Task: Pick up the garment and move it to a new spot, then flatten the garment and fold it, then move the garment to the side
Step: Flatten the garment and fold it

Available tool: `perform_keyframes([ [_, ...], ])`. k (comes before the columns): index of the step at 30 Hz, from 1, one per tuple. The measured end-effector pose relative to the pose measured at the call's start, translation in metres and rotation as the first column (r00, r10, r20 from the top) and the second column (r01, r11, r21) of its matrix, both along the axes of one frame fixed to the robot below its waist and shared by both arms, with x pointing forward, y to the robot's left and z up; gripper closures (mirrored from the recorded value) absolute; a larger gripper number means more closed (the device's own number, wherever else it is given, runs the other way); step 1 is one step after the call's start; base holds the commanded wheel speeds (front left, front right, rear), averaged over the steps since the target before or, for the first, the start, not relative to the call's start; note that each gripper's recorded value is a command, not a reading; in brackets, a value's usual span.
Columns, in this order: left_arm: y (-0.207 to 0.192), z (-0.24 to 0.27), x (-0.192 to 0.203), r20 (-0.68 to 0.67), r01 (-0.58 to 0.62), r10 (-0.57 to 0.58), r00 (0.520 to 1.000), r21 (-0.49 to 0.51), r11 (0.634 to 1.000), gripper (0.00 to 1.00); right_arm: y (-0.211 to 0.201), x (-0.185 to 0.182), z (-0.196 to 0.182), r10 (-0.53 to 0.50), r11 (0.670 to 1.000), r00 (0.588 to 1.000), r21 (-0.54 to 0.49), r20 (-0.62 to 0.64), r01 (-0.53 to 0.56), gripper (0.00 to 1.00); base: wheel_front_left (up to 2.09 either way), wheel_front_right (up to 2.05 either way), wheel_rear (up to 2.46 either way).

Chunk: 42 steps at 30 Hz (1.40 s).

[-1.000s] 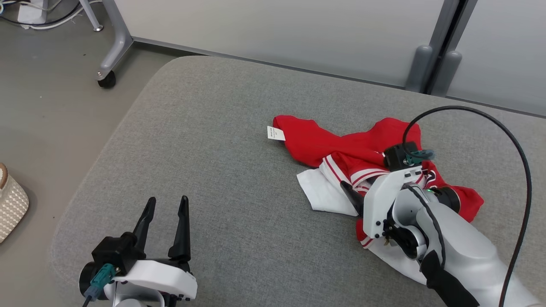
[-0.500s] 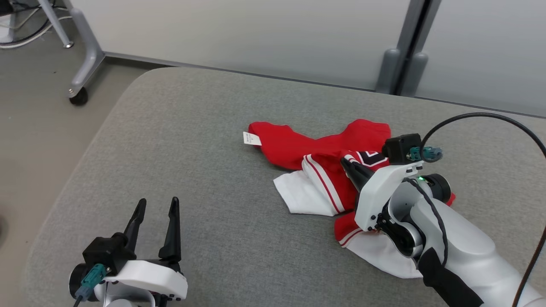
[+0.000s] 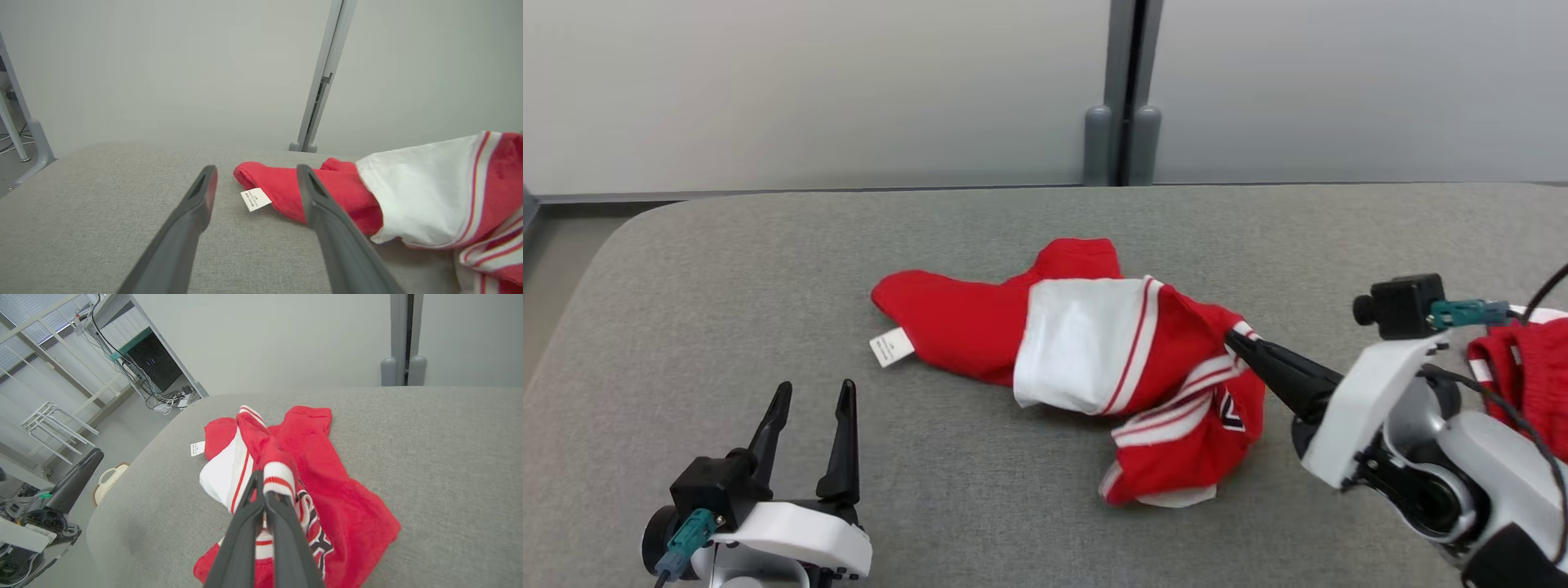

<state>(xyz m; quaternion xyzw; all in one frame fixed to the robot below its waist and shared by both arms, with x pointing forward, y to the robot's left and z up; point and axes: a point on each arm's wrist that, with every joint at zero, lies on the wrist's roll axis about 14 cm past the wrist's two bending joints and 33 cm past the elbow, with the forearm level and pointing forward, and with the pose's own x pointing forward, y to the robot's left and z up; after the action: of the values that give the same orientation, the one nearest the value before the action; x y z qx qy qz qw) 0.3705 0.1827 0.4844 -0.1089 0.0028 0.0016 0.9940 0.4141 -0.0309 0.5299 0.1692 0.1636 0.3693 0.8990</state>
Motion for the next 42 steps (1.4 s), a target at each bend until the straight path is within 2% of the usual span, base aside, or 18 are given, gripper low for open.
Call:
perform_keyframes([
  [5,-0.022,-0.003,0.012,-0.011,0.070,-0.070,0.997,0.002,0.998,0.00,-0.059,-0.022,-0.020,-0.061,0.997,0.993,-0.049,-0.106,0.056,1.00,0.00,0.00,0.00],
  [12,-0.031,-0.011,0.024,-0.036,0.103,-0.103,0.994,0.005,0.995,0.00,-0.103,-0.036,-0.056,-0.144,0.988,0.957,-0.088,-0.251,0.126,1.00,0.00,0.00,0.00],
  [20,-0.023,-0.015,0.024,-0.051,0.084,-0.084,0.995,0.008,0.996,0.00,-0.150,-0.017,-0.090,-0.299,0.948,0.915,-0.191,-0.272,0.253,1.00,0.00,0.00,0.00],
  [21,-0.021,-0.016,0.024,-0.053,0.081,-0.080,0.995,0.008,0.997,0.00,-0.155,-0.013,-0.092,-0.319,0.942,0.909,-0.198,-0.268,0.272,0.69,0.00,0.00,0.00],
  [22,-0.020,-0.016,0.023,-0.054,0.078,-0.078,0.996,0.008,0.997,0.00,-0.156,-0.010,-0.094,-0.330,0.939,0.904,-0.197,-0.271,0.283,0.46,0.00,0.00,0.00],
  [23,-0.020,-0.016,0.022,-0.055,0.076,-0.075,0.996,0.007,0.997,0.00,-0.156,-0.010,-0.099,-0.338,0.936,0.898,-0.203,-0.281,0.288,0.00,0.00,0.00,0.00],
  [28,-0.016,-0.010,0.017,-0.038,0.062,-0.062,0.997,0.007,0.998,0.00,-0.156,-0.013,-0.105,-0.359,0.929,0.882,-0.202,-0.304,0.309,0.00,0.00,0.00,0.00],
  [36,-0.012,-0.002,0.009,-0.019,0.046,-0.046,0.999,0.011,0.999,0.00,-0.172,0.003,-0.051,-0.428,0.903,0.901,-0.086,-0.066,0.422,0.00,0.00,0.00,0.00],
  [38,-0.014,0.002,0.010,-0.006,0.053,-0.053,0.999,0.011,0.999,0.00,-0.168,0.004,-0.037,-0.432,0.901,0.902,-0.035,-0.007,0.432,0.00,0.00,0.00,0.00],
  [42,-0.016,0.005,0.009,-0.001,0.055,-0.055,0.998,0.010,0.998,0.00,-0.150,0.001,-0.031,-0.402,0.915,0.915,-0.001,0.042,0.402,0.00,0.00,0.00,0.00],
])
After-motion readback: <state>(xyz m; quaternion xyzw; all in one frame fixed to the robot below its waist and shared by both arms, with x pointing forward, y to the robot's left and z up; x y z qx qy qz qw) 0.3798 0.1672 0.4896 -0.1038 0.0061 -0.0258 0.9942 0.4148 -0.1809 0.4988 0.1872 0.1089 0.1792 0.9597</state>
